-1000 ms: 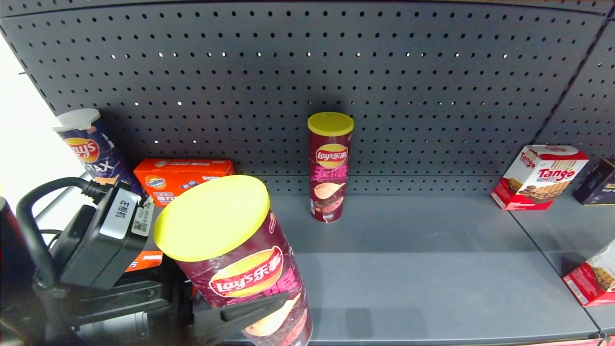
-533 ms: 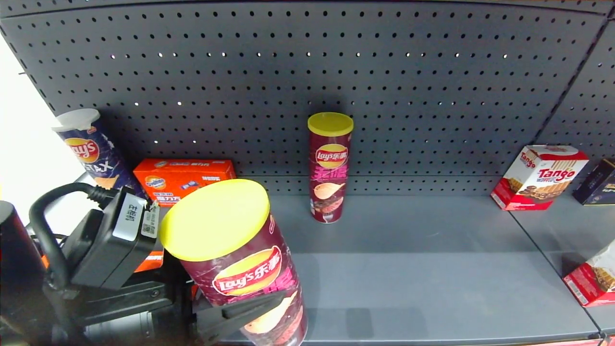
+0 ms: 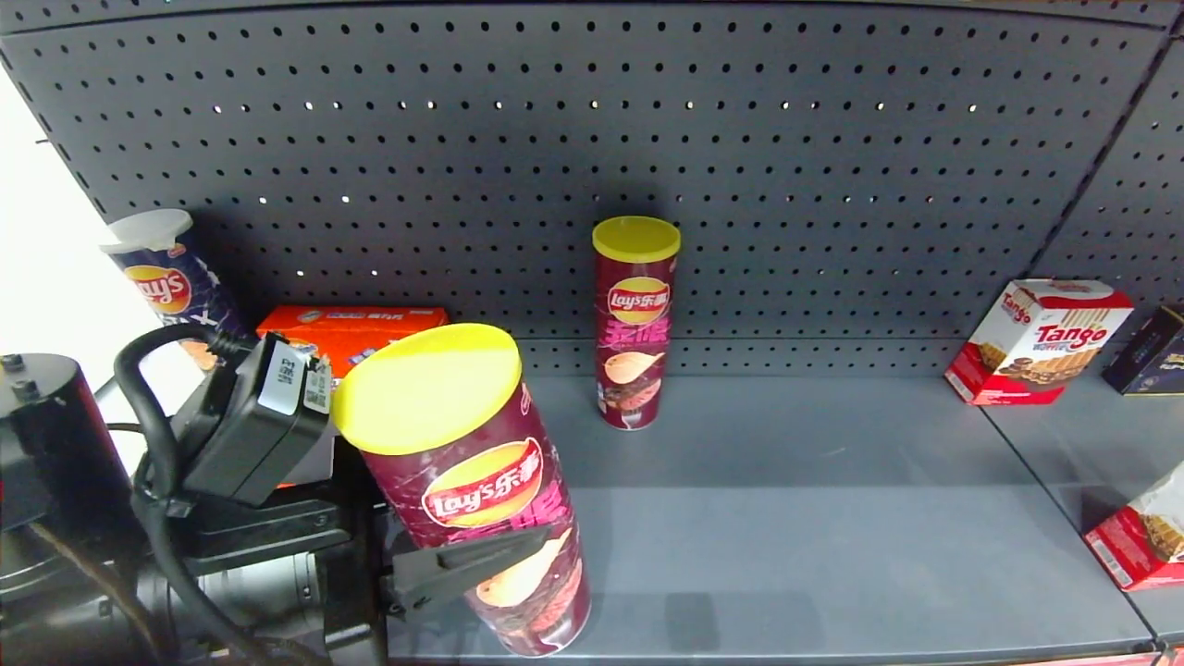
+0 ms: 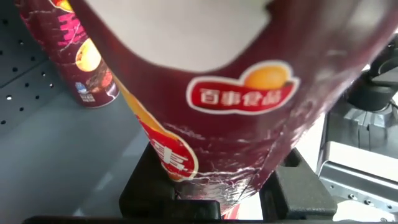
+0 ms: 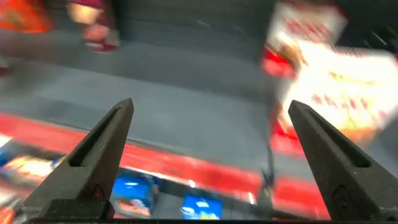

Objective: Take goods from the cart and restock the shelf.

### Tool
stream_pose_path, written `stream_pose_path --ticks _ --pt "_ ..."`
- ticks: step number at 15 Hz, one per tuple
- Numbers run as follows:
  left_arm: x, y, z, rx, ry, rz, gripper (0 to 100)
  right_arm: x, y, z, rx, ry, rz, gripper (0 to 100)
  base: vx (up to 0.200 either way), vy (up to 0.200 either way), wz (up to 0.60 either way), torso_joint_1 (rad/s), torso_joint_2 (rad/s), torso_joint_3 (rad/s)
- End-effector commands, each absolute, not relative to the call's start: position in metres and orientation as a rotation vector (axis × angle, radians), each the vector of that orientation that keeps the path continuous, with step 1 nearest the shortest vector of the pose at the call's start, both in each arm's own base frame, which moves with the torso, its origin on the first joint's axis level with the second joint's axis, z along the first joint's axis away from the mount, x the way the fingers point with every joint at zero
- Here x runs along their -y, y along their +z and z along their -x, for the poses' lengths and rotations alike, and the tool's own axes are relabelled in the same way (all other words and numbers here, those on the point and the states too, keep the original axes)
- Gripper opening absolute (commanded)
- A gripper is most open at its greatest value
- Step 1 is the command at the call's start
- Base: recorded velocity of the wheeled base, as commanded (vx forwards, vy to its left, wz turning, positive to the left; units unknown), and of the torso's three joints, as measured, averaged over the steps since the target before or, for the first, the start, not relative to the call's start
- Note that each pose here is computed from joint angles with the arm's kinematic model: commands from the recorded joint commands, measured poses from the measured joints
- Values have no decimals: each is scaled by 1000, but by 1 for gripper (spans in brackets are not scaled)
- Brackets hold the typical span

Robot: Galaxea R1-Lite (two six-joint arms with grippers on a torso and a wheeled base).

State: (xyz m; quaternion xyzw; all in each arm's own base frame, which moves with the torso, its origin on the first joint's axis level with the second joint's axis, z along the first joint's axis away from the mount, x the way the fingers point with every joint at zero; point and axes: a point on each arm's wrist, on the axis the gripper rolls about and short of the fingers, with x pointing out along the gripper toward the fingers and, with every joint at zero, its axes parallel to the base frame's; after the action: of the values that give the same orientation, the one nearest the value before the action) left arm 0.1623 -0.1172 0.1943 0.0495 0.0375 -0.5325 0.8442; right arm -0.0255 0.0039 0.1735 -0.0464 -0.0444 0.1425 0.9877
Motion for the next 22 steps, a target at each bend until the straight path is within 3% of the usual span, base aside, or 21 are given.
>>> stream_pose_path --ticks 1,3,8,13,22 --pt "117 192 -165 -92 -1115 -105 0 -8 217 -5 19 416 128 100 0 0 0 0 0 0" --pt "115 191 -164 -94 -1112 -104 0 -14 239 -43 -34 532 168 100 0 0 0 0 0 0" --pt "115 193 -164 -88 -1107 -103 0 -43 256 -109 -41 706 206 100 0 0 0 0 0 0" --pt "112 198 -161 -63 -1104 -97 0 -59 255 -154 -33 745 202 100 0 0 0 0 0 0" --pt "107 202 -158 -51 -1090 -92 0 -104 265 -236 -1 1041 187 100 0 0 0 0 0 0"
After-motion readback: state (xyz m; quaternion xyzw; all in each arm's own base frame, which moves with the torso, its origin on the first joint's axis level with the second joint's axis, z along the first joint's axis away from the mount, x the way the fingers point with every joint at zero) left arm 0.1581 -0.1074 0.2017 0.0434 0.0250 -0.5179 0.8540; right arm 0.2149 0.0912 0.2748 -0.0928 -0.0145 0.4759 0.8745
